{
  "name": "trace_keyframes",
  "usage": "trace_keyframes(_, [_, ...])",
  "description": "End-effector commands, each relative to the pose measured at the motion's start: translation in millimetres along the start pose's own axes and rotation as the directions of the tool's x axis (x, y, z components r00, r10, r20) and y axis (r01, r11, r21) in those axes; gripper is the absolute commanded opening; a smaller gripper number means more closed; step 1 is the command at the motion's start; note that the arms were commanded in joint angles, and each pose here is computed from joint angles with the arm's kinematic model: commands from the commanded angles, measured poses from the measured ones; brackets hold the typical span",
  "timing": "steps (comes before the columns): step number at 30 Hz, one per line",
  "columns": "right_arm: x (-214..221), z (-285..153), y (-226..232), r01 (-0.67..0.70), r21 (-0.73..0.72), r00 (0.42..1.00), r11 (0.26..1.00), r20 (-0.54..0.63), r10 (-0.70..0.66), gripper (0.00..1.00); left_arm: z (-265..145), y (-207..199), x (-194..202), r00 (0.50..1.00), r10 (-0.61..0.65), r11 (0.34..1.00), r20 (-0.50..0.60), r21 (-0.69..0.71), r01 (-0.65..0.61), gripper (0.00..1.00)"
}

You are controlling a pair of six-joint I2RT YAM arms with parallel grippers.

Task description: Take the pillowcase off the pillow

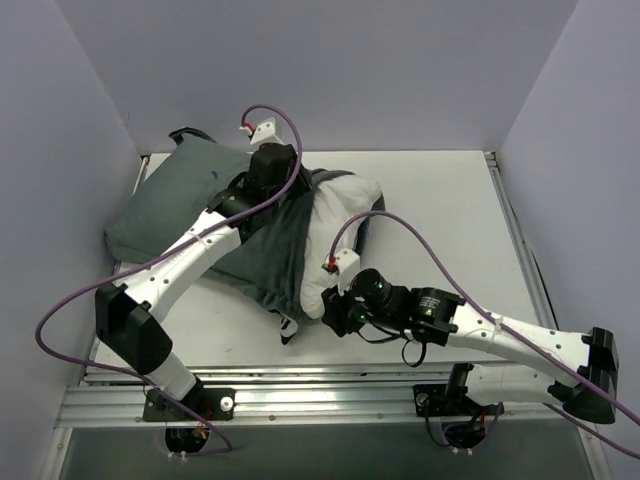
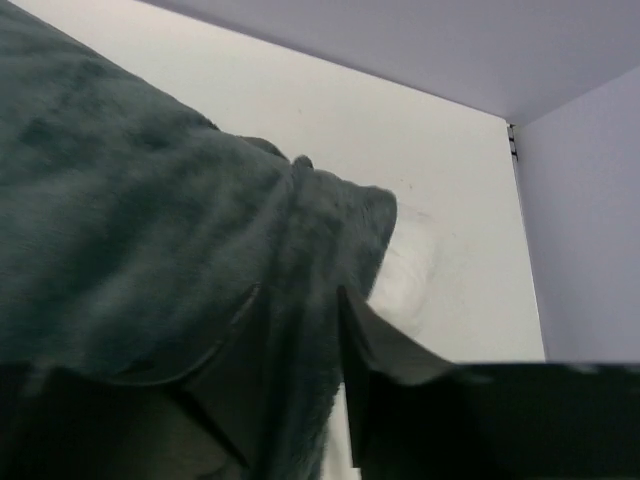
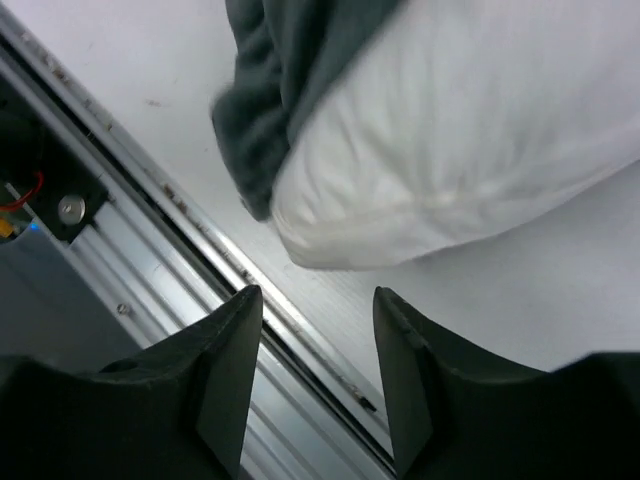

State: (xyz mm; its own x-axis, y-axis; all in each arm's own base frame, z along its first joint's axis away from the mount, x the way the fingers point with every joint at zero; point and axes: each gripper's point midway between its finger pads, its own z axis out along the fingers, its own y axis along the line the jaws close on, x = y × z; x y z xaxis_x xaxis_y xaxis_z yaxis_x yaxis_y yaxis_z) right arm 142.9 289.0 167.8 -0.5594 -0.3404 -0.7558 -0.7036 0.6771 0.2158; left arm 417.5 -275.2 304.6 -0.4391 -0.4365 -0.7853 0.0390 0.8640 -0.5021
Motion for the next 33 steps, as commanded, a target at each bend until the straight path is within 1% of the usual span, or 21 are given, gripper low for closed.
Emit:
trace_keyframes(1, [-20.4, -14.4, -25.0, -0.116, 0.083, 0.992, 0.99, 0.049, 0.112, 0.46, -36.5, -15.7, -75.5, 0.972, -0.076, 0.993, 0.221, 0.11, 0.053, 0.46])
trace_keyframes(2, [-25.9, -17.1, -32.6, -0.14, 0.106, 0.988, 0.985, 0.081, 0.131, 0.5, -44.0, -13.5, -79.6, 0.971, -0.072, 0.993, 0.228, 0.11, 0.048, 0.52])
trace_keyframes(3, [-30.7, -16.3, -41.3, -0.17, 0.124, 0.981, 0.978, 0.113, 0.156, 0.55, -47.5, -10.5, -79.1, 0.973, -0.056, 0.994, 0.224, 0.102, 0.034, 0.62])
trace_keyframes(4, [-32.1, -15.6, -45.5, -0.189, 0.131, 0.977, 0.973, 0.13, 0.172, 0.64, -50.2, -6.5, -77.2, 0.976, -0.047, 0.995, 0.214, 0.091, 0.028, 0.68])
trace_keyframes(5, [-33.3, -14.5, -47.8, -0.22, 0.128, 0.969, 0.967, 0.147, 0.201, 0.68, -58.2, -6.6, -81.4, 0.975, -0.046, 0.995, 0.22, 0.102, 0.024, 0.73])
trace_keyframes(6, [-26.7, -9.6, -47.9, -0.233, 0.115, 0.967, 0.966, 0.133, 0.218, 0.71, -61.3, -4.4, -80.4, 0.976, -0.033, 0.995, 0.217, 0.102, 0.011, 0.81])
trace_keyframes(8, [-28.7, -1.6, -51.1, -0.272, 0.106, 0.955, 0.956, 0.149, 0.255, 0.81, -72.8, -1.3, -81.0, 0.977, -0.023, 0.994, 0.211, 0.106, 0.0, 0.88])
trace_keyframes(10, [-23.7, 6.2, -55.8, -0.313, 0.118, 0.944, 0.942, 0.148, 0.295, 0.88, -77.8, 7.9, -67.8, 0.986, 0.012, 0.995, 0.167, 0.092, -0.027, 0.95])
trace_keyframes(11, [-19.3, 10.9, -60.1, -0.326, 0.139, 0.941, 0.935, 0.141, 0.308, 0.9, -85.7, 9.7, -65.8, 0.987, 0.015, 0.994, 0.157, 0.101, -0.031, 0.96])
trace_keyframes(13, [-12.9, 16.6, -71.3, -0.367, 0.176, 0.927, 0.914, 0.15, 0.344, 0.98, -87.2, 23.7, -37.1, 0.996, 0.048, 0.994, 0.074, 0.092, -0.055, 0.97])
trace_keyframes(14, [-11.5, 19.1, -81.4, -0.394, 0.189, 0.916, 0.899, 0.156, 0.369, 1.0, -96.2, 26.8, -32.3, 0.997, 0.042, 0.994, 0.061, 0.103, -0.048, 0.97])
trace_keyframes(15, [-17.0, 21.6, -84.0, -0.416, 0.165, 0.904, 0.895, 0.179, 0.387, 1.0, -98.5, 35.6, -19.2, 0.999, 0.05, 0.995, 0.021, 0.091, -0.052, 0.97])
trace_keyframes(16, [-8.0, 25.9, -78.1, -0.43, 0.107, 0.9, 0.897, 0.137, 0.415, 1.0, -98.2, 47.0, 5.3, 0.997, 0.066, 0.994, -0.045, 0.087, -0.062, 0.98])
trace_keyframes(18, [-21.4, 29.7, -83.3, -0.461, 0.028, 0.875, 0.887, 0.179, 0.449, 1.0, -111.9, 56.9, 21.0, 0.995, 0.061, 0.994, -0.083, 0.099, -0.053, 0.97])
trace_keyframes(19, [-20.2, 31.8, -74.6, -0.451, -0.032, 0.88, 0.892, 0.151, 0.45, 1.0, -116.5, 57.3, 33.8, 0.99, 0.067, 0.99, -0.121, 0.133, -0.051, 0.97])
trace_keyframes(20, [-14.8, 37.7, -73.9, -0.445, -0.042, 0.885, 0.895, 0.133, 0.446, 1.0, -121.9, 69.1, 52.9, 0.985, 0.074, 0.989, -0.156, 0.141, -0.052, 0.97])
trace_keyframes(22, [-16.7, 44.1, -67.8, -0.415, -0.083, 0.899, 0.906, 0.116, 0.422, 1.0, -135.5, 68.0, 69.4, 0.979, 0.067, 0.978, -0.193, 0.209, -0.025, 0.97])
trace_keyframes(23, [-15.9, 51.7, -67.4, -0.41, -0.088, 0.903, 0.908, 0.103, 0.417, 1.0, -133.2, 78.3, 92.1, 0.97, 0.055, 0.979, -0.237, 0.205, -0.005, 0.97])
trace_keyframes(26, [-13.2, 64.4, -65.5, -0.4, -0.107, 0.91, 0.91, 0.072, 0.408, 1.0, -145.3, 78.4, 123.6, 0.946, 0.024, 0.961, -0.324, 0.269, 0.067, 0.97])
trace_keyframes(30, [-33.6, 70.9, -60.0, -0.357, -0.16, 0.921, 0.92, 0.104, 0.375, 0.98, -151.0, 87.2, 164.0, 0.918, 0.018, 0.95, -0.397, 0.293, 0.108, 0.97])
trace_keyframes(33, [-41.6, 79.7, -60.2, -0.331, -0.188, 0.929, 0.925, 0.106, 0.354, 0.64, -151.8, 90.8, 181.2, 0.909, 0.035, 0.947, -0.414, 0.304, 0.103, 0.97])
